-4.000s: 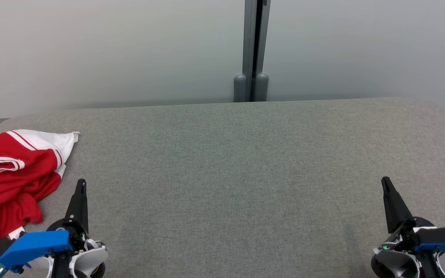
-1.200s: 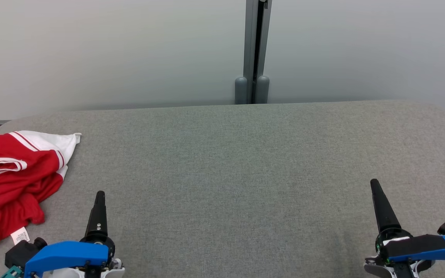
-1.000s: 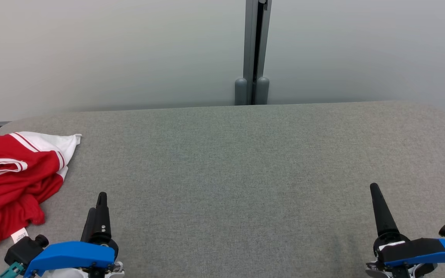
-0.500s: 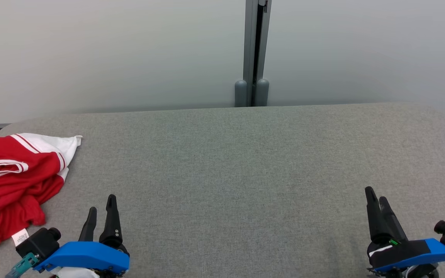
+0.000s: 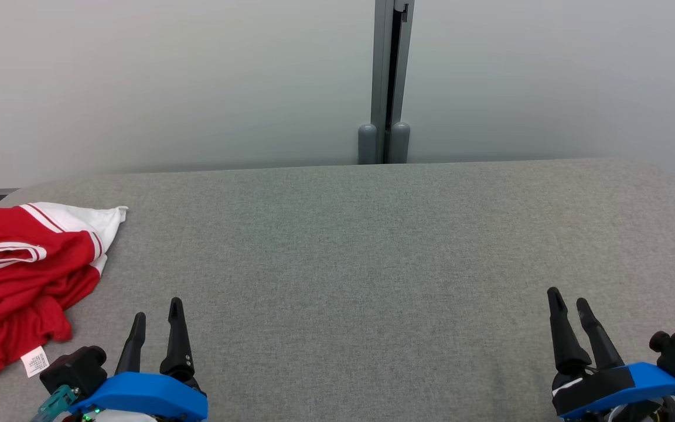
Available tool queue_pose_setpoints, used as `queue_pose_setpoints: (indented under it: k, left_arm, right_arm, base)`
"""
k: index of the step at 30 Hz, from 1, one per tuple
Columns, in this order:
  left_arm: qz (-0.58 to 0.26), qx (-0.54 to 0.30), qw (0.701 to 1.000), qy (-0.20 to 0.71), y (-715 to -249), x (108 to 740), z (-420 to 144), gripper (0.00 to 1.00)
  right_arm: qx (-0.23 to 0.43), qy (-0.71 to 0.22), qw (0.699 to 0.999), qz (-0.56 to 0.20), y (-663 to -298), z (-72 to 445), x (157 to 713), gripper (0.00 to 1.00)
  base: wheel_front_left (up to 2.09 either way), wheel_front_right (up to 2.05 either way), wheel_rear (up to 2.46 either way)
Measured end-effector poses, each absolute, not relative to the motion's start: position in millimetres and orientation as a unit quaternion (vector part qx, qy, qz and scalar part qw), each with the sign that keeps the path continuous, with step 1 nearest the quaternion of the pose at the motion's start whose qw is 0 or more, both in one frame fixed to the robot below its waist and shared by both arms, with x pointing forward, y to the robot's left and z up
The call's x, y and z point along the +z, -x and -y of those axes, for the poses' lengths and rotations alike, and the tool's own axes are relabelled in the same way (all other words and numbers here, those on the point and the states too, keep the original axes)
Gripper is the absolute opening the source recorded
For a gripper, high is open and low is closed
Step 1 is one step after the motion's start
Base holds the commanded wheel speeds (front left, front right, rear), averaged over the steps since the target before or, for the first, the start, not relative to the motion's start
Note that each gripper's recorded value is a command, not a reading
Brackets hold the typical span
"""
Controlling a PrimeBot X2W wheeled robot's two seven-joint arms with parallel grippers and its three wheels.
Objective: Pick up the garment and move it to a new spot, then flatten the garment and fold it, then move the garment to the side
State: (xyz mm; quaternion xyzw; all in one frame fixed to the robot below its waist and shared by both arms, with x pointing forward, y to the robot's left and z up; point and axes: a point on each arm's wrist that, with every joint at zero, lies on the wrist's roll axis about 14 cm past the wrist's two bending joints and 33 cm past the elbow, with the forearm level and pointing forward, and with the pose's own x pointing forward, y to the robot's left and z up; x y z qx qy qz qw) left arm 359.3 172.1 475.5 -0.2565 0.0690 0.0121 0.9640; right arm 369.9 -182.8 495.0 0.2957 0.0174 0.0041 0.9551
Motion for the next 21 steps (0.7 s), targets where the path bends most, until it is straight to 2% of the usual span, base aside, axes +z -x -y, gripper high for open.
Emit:
queue_pose_setpoints:
  k: [21]
  left_arm:
    - [-0.052, -0.015, 0.986, 0.158, -351.7, 479.5, -166.4, 1.00]
  right_arm:
    - [0.016, -0.193, 0.981, -0.023, -367.1, 179.0, 491.5, 1.00]
  base:
    - [0.00, 0.00, 0.00]
